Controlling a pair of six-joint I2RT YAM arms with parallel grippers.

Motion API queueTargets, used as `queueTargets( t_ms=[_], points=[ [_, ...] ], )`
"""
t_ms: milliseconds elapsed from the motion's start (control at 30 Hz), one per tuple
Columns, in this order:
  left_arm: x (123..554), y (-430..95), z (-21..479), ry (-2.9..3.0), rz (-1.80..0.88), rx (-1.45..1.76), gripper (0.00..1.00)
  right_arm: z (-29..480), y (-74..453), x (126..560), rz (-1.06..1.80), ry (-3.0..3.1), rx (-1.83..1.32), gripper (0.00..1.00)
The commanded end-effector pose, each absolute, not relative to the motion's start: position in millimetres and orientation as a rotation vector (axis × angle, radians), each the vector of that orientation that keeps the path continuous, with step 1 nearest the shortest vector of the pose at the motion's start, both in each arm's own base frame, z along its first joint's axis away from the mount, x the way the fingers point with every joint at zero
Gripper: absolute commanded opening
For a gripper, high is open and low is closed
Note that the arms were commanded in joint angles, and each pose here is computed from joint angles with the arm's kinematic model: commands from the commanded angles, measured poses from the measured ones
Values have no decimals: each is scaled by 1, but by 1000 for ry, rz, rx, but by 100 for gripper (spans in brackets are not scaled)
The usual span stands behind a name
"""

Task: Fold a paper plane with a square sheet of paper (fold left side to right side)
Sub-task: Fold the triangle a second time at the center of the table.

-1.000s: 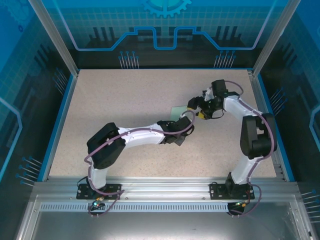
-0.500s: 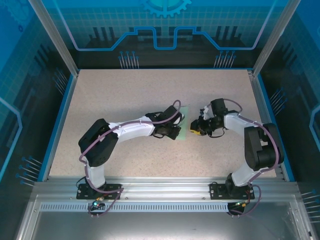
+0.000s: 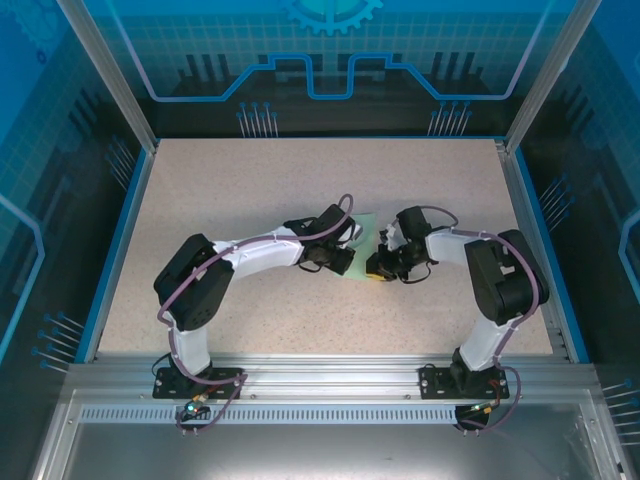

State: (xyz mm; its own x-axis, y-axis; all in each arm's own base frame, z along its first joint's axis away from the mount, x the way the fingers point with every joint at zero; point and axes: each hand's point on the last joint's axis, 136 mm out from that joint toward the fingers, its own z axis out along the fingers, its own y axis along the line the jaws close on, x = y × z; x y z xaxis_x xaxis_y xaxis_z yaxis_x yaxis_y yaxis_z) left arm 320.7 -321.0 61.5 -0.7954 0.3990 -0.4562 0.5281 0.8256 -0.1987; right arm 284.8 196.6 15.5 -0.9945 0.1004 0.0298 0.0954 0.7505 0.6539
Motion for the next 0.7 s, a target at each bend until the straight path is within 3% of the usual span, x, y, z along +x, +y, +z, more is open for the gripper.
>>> queueTargets(
  t_ms=[0, 667],
  points=[
    [325, -319, 71, 2598, -432, 733, 12, 5, 194, 280, 1010, 2990, 153, 14],
    [345, -311, 60, 2623, -309, 796, 15, -9, 186, 274, 897, 3079, 138, 13]
  ],
)
